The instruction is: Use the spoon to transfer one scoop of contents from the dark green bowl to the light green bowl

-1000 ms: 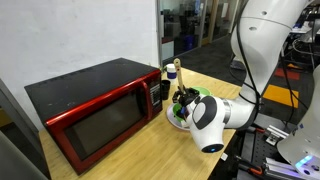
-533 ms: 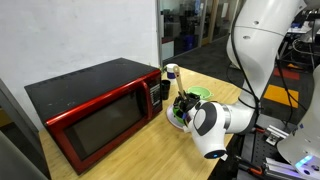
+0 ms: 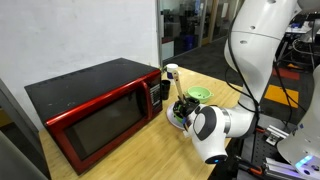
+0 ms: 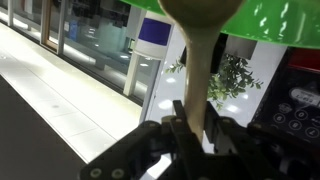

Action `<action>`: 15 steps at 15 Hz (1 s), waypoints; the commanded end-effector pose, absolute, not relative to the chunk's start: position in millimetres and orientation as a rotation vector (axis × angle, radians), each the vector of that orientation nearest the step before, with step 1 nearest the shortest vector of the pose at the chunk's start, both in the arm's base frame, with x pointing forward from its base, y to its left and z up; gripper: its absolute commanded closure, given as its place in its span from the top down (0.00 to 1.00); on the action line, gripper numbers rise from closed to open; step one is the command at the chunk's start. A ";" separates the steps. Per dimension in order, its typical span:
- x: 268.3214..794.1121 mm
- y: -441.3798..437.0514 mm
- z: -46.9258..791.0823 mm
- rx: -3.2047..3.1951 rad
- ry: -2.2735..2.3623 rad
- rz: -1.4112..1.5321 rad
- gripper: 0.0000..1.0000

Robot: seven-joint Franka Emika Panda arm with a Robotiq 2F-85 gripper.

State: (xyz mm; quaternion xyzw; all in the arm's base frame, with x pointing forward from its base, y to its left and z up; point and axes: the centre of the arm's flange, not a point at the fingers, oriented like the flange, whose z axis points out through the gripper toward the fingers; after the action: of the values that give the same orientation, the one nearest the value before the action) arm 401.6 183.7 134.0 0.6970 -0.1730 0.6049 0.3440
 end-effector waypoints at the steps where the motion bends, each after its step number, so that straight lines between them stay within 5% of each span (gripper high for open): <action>1: 385.9 181.6 114.6 1.841 -0.494 1.560 0.06; 15: 370.1 207.8 118.1 1.896 -0.578 1.482 0.06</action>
State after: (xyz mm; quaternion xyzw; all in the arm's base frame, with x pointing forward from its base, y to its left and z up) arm 387.7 210.6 136.8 0.7138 -0.2015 0.5806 0.3358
